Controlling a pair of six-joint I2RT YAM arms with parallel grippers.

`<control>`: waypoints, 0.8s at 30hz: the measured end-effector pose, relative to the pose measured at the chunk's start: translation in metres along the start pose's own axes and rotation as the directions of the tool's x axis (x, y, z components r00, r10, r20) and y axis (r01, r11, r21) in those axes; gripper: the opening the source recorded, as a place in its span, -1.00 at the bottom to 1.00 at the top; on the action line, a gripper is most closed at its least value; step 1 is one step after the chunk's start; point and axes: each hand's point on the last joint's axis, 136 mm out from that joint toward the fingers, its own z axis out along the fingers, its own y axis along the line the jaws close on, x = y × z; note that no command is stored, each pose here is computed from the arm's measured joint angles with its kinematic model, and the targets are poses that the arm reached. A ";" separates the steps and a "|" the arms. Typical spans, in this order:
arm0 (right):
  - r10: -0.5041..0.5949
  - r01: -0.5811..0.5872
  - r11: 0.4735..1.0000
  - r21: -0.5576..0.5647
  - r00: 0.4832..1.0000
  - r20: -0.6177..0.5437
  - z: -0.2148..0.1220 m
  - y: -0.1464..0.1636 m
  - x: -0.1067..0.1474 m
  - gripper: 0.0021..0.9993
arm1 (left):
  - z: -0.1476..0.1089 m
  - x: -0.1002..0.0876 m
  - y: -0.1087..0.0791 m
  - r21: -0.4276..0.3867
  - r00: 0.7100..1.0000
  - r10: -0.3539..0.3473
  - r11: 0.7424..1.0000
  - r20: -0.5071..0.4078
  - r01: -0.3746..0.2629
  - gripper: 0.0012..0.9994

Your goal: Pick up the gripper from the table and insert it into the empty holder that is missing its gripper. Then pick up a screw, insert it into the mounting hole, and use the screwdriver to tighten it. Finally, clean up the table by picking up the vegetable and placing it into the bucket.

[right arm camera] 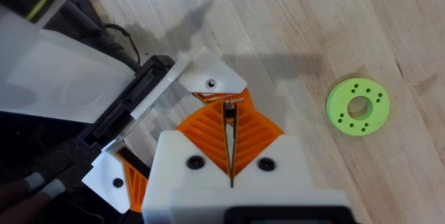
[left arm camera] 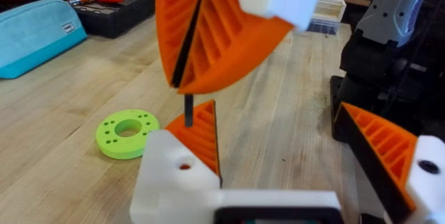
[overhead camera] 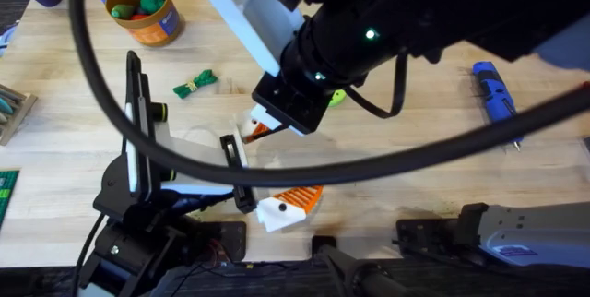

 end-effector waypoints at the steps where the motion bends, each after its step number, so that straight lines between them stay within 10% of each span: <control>1: -0.001 0.001 1.000 -0.001 1.000 -0.001 0.001 0.000 0.000 -0.99 | 0.000 0.000 0.000 0.001 1.000 -0.001 1.000 -0.001 0.001 0.99; 24: -0.007 0.008 0.993 -0.120 1.000 0.008 0.005 0.023 -0.015 -0.99 | 0.000 0.000 0.000 0.000 1.000 -0.001 1.000 -0.001 0.001 0.99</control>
